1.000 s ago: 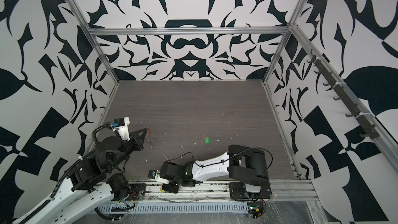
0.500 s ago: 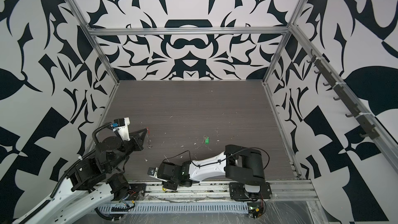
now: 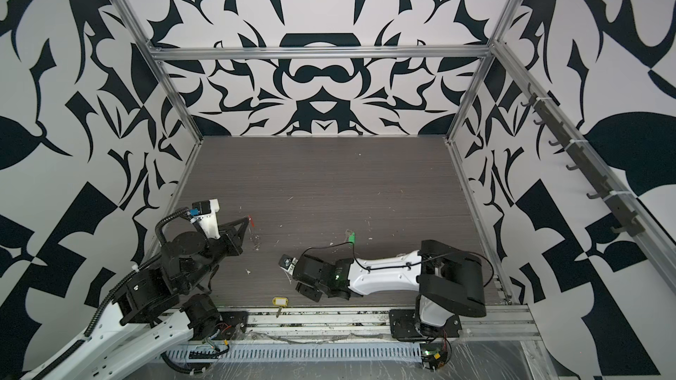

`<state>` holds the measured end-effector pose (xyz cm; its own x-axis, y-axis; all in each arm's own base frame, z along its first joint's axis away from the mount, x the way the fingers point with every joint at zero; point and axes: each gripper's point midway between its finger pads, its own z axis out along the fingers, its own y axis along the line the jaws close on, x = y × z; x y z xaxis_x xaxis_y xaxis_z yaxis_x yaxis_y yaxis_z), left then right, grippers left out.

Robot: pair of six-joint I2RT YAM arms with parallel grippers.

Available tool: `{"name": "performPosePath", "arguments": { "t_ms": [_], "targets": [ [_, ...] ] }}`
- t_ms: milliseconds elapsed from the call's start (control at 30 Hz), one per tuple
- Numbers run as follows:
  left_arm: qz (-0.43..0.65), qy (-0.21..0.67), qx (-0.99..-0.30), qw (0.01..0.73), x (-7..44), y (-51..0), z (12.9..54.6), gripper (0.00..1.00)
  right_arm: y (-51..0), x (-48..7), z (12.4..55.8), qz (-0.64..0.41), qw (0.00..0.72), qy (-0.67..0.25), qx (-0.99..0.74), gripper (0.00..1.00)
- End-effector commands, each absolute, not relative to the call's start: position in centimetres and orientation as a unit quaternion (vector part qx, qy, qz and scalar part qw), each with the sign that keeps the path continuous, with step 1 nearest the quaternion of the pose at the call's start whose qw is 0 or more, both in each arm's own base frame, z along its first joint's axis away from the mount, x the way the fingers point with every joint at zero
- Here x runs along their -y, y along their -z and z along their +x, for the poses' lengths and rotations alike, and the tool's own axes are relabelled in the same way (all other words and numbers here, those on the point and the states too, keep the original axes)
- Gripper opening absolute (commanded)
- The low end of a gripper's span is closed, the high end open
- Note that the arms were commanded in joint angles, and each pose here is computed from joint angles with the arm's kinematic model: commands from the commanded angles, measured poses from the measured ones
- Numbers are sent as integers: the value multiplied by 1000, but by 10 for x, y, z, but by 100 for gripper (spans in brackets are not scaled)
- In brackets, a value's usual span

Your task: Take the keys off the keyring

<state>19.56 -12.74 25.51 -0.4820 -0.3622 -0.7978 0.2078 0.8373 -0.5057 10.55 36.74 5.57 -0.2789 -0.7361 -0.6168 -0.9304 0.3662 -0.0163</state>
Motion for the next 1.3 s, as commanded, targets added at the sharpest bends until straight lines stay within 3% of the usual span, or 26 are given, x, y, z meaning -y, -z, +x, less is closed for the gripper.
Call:
{"name": "performPosePath", "arguments": {
  "t_ms": [0, 200, 367, 767, 1100, 1267],
  "targets": [
    [-60, 285, -799, 526, 118, -273, 195, 0, -73, -402, 74, -579, 262, -249, -731, 56],
    [-62, 287, -798, 527, 117, -274, 193, 0, -58, -425, 58, -606, 241, -250, -716, 63],
    [-61, 286, -799, 525, 117, -273, 193, 0, -42, -427, 54, -614, 218, -243, -719, 62],
    [-57, 286, -802, 522, 121, -272, 195, 0, -32, -417, 67, -611, 233, -195, -731, 35],
    [-59, 286, -801, 522, 120, -272, 195, 0, -46, -419, 71, -598, 261, -209, -728, 23],
    [-57, 287, -803, 519, 123, -271, 196, 0, -54, -404, 96, -560, 288, -200, -750, 19]
  ]
}}
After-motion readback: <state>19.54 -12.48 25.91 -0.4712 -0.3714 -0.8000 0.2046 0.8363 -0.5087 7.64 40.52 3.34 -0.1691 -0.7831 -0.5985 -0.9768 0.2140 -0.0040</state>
